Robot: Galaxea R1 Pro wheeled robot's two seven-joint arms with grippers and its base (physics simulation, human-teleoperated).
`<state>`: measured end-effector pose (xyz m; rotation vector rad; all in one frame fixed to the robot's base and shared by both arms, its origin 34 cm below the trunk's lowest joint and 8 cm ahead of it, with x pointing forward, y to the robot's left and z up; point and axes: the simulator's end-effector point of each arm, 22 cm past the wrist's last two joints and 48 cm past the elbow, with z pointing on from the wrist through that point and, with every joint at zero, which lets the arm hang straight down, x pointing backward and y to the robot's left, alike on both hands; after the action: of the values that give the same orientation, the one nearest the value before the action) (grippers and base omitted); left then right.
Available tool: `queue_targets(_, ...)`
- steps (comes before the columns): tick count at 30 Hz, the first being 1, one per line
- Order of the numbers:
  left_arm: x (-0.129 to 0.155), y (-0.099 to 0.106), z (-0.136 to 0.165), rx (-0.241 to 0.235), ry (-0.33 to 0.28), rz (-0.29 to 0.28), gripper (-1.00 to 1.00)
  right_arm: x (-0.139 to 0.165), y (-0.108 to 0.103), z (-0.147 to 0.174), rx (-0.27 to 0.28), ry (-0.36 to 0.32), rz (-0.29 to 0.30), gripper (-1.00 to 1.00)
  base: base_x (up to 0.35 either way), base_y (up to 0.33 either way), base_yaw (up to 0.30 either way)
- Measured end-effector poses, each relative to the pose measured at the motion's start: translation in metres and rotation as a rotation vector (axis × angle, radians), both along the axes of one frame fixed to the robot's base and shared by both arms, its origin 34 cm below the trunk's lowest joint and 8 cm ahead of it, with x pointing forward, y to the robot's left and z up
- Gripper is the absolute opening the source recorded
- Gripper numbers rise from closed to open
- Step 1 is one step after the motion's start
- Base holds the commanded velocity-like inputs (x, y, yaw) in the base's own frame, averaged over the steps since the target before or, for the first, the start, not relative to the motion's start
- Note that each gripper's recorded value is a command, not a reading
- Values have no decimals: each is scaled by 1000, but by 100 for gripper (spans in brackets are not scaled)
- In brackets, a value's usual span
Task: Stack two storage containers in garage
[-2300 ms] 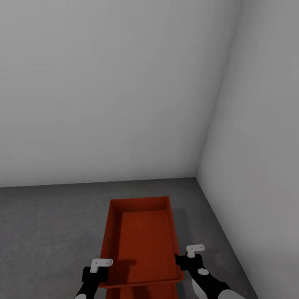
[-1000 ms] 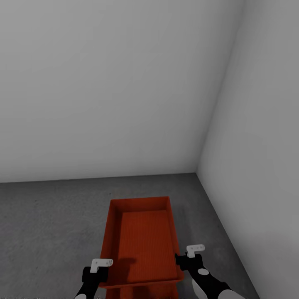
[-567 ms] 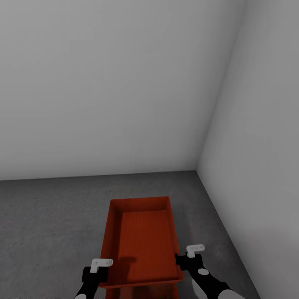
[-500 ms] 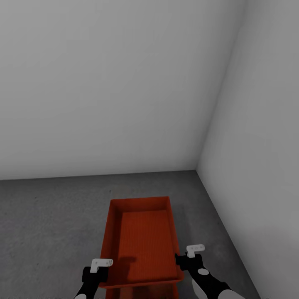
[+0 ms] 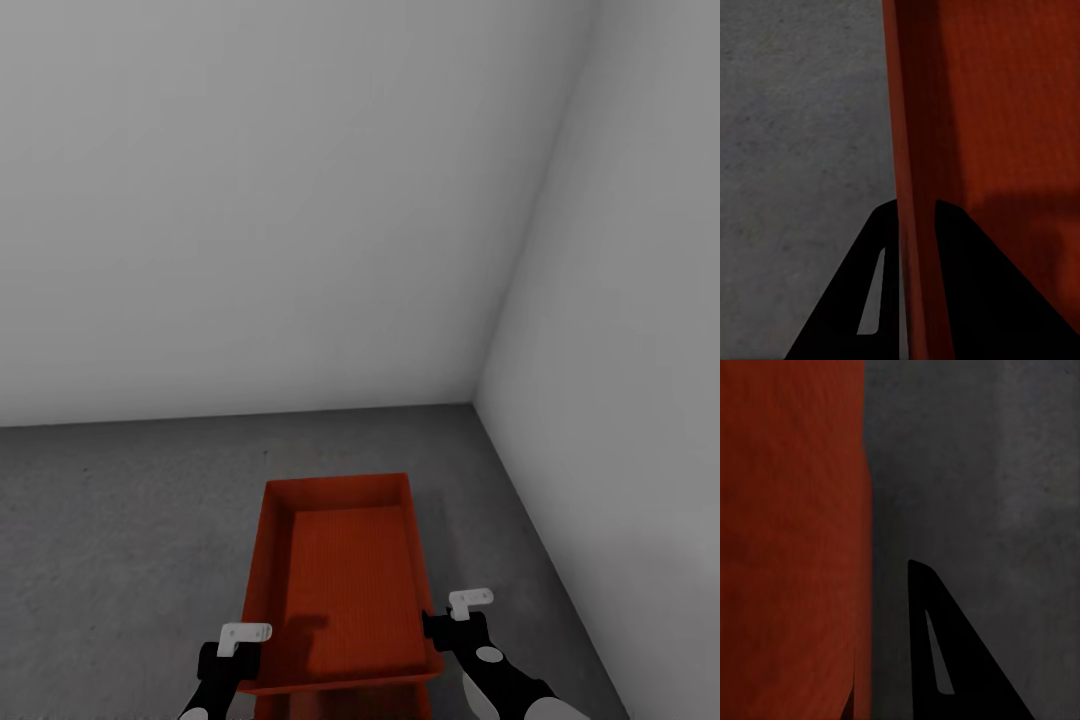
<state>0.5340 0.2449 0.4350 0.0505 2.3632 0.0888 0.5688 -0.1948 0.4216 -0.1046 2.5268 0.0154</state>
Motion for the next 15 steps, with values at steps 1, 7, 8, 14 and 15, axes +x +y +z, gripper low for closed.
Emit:
queue_targets(1, 0, 0, -1, 0, 2, 0, -100, 0, 0, -1, 0, 2, 0, -100, 0, 0, 0)
queue_targets(7, -2, 0, -3, 0, 8, 0, -100, -3, 0, -4, 0, 8, 0, -100, 0, 0, 0)
queue_targets(8, -3, 0, -3, 1, 8, -1, -100, -3, 0, -4, 0, 8, 0, -100, 0, 0, 0)
queue_targets(14, -3, 0, -4, 0, 10, -1, -100, -4, 0, -5, 0, 11, 0, -100, 0, 0, 0)
queue_targets(15, -4, 0, -5, 0, 11, -1, -100, -4, 0, -5, 0, 12, 0, -100, 0, 0, 0)
